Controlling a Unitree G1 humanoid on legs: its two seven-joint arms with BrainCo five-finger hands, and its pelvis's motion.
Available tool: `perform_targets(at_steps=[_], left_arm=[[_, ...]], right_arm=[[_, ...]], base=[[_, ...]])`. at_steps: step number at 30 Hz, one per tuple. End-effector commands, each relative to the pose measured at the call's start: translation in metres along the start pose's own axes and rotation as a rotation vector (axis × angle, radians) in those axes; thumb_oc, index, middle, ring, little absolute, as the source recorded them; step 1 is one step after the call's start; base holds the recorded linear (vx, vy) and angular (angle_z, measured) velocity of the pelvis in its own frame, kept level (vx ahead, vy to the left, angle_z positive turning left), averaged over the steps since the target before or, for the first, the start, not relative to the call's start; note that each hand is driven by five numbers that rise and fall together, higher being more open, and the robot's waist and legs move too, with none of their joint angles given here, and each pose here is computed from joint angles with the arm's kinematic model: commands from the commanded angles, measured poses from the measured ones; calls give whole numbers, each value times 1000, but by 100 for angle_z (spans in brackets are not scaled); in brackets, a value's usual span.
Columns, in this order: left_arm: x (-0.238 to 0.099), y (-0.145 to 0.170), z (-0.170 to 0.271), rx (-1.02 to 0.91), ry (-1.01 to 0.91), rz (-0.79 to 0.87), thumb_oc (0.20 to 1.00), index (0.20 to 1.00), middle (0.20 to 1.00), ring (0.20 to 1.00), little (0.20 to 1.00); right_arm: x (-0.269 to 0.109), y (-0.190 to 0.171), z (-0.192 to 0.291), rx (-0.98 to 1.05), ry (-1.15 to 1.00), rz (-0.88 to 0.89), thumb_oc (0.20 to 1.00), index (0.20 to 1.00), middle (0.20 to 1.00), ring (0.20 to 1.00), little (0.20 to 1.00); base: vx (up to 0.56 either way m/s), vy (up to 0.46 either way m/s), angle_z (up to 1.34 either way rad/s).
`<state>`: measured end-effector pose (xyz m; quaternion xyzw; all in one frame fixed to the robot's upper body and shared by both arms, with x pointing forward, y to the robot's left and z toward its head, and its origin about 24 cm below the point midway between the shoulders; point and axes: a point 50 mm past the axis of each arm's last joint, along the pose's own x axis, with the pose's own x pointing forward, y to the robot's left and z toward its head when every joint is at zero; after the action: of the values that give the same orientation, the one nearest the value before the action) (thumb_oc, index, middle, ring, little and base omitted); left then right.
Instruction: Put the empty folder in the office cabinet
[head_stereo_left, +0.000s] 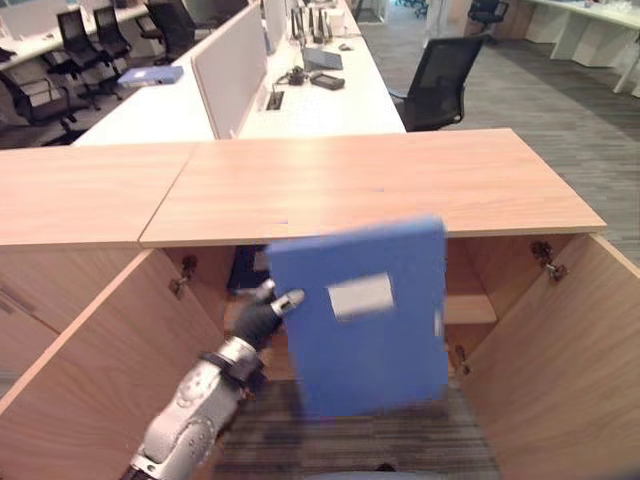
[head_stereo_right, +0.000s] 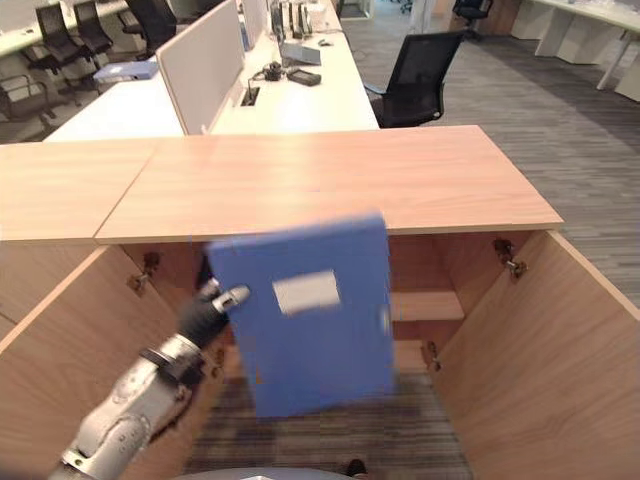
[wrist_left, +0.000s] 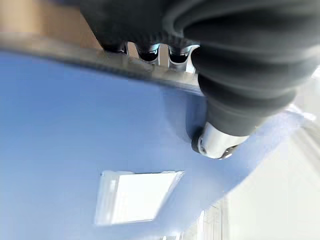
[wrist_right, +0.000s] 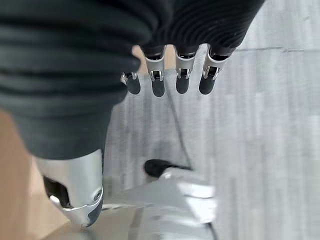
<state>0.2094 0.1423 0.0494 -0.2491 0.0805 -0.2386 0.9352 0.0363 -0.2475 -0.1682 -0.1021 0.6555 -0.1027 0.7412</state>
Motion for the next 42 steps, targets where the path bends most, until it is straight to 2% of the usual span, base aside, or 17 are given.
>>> perform_targets(at_steps=[1,7,12,14,16,20,24,31,33,36,37,38,39,40,41,42], left_arm=[[16,-21,51,-154,-300,-152,200,200,200,200,200],[24,-33,54,-202,-315,-210,200,200,200,200,200],[20,-19,45,-87,-252,-114,200,200,200,200,200],[-2,2,49,37,-247,6,200,200,200,200,200],[-16,15,50,97,-245,87,200,200,200,200,200],[-36,35,57,237,-243,209,200,200,200,200,200],[-49,48,60,319,-241,291,200,200,200,200,200],[-59,57,65,380,-254,351,200,200,200,200,200],[-58,59,67,376,-263,345,200,200,200,200,200],[-58,60,67,384,-261,341,200,200,200,200,200],[-56,60,69,410,-253,323,200,200,200,200,200],[-55,60,70,416,-251,314,200,200,200,200,200],[-55,60,70,415,-251,314,200,200,200,200,200],[-50,59,72,415,-245,276,200,200,200,200,200],[-50,59,72,415,-245,276,200,200,200,200,200],[-45,57,71,423,-227,240,200,200,200,200,200]], right_arm=[[0,6,8,-90,12,17,1000,1000,1000,1000,1000],[0,12,15,-110,-12,29,1000,1000,1000,1000,1000],[0,12,23,-60,-44,17,1000,1000,1000,1000,1000],[-3,-5,54,154,-204,-30,1000,1000,1000,1000,1000],[-10,-18,76,197,-339,-48,1000,1000,1000,1000,1000],[-34,-47,109,244,-585,-86,1000,1000,1000,1000,1000],[-56,-67,126,274,-738,-116,1000,1000,1000,1000,1000],[-85,-83,146,234,-909,-109,1000,1000,1000,1000,1000],[-100,-85,156,298,-1005,-20,1000,1000,1000,1000,1000],[-105,-84,159,321,-1038,29,1000,1000,1000,1000,1000],[-118,-75,170,349,-1117,186,1000,1000,1000,1000,1000],[-124,-70,173,349,-1141,261,1000,1000,1000,1000,1000],[-124,-70,173,349,-1141,262,1000,1000,1000,1000,1000],[-139,-59,181,307,-1191,431,1000,1000,1000,1000,1000],[-139,-59,181,307,-1191,431,1000,1000,1000,1000,1000],[-154,-48,187,237,-1226,574,1000,1000,1000,1000,1000]], base=[[1,-2,6],[2,2,1],[8,4,0],[6,5,-2],[3,9,-9],[7,-3,5],[4,-5,-2],[0,-1,-1],[0,0,0],[0,0,0],[0,0,0],[0,0,0],[0,0,0],[0,0,0],[0,0,0],[0,0,0]])
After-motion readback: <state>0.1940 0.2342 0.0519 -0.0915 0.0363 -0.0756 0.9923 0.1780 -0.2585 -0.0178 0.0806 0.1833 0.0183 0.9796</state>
